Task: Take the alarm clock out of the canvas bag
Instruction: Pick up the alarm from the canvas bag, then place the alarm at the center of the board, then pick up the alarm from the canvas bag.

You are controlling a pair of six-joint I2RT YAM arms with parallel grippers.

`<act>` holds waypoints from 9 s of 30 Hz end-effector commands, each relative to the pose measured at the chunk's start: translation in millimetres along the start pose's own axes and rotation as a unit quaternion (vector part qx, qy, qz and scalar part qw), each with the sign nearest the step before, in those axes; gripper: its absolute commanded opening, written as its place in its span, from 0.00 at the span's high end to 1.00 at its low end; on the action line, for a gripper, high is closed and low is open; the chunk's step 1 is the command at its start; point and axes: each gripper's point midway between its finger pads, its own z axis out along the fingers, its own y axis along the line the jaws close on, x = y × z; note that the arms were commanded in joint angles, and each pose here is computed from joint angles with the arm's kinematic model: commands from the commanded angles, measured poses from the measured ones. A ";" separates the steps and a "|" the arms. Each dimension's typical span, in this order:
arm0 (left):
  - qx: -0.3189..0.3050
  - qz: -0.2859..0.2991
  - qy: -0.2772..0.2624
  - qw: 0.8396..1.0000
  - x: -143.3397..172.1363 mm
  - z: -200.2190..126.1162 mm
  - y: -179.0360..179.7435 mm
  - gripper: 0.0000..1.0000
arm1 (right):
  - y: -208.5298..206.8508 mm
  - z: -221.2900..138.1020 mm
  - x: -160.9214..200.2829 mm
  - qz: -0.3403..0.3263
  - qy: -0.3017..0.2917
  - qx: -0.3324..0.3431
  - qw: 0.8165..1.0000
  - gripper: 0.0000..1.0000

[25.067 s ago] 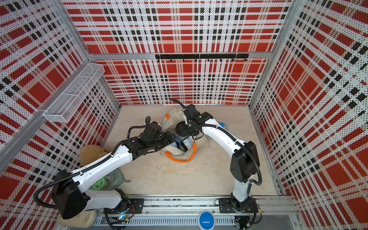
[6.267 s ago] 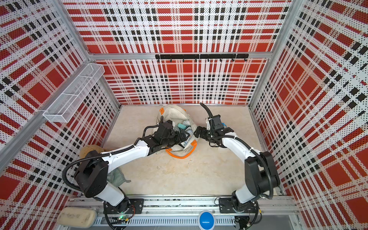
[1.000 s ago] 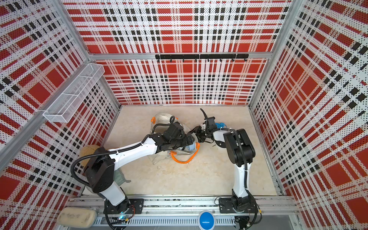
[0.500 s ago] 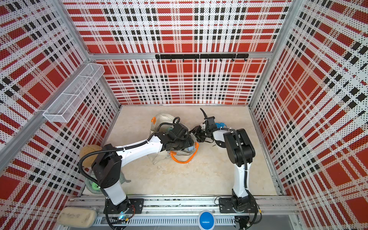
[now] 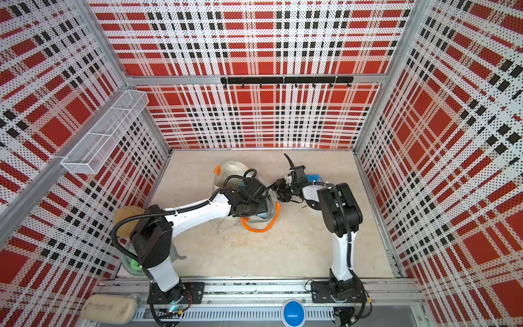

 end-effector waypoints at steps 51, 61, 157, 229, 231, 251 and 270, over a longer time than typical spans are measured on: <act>0.353 0.019 -0.146 0.924 -112.7 -270.9 -52.1 0.80 | 229.9 -249.9 133.2 -0.383 -0.043 -0.220 0.896 0.22; 0.538 -0.014 -0.079 0.839 -128.6 -309.6 -126.8 0.81 | 232.6 -267.4 162.9 -0.394 -0.021 -0.276 0.876 0.19; 0.352 -0.052 -0.180 0.917 -151.1 -220.1 -29.6 0.01 | 53.4 -17.8 -170.5 0.028 -0.164 0.100 0.981 0.36; 0.254 -0.085 -0.186 0.945 -131.7 -238.9 36.7 0.01 | 86.5 -65.1 -112.0 0.013 -0.169 0.151 0.974 0.29; 0.260 -0.075 -0.176 0.947 -126.5 -239.5 30.9 0.01 | 105.5 -78.8 -104.3 -0.013 -0.183 0.134 0.974 0.29; 0.192 -0.030 -0.036 0.980 -67.1 -116.8 2.9 0.10 | 110.8 -142.9 91.9 -0.317 -0.097 0.149 0.932 0.24; 0.090 -0.008 -0.010 0.996 -75.0 -51.7 52.1 0.07 | 35.4 -83.3 84.2 -0.282 -0.058 0.260 0.922 0.84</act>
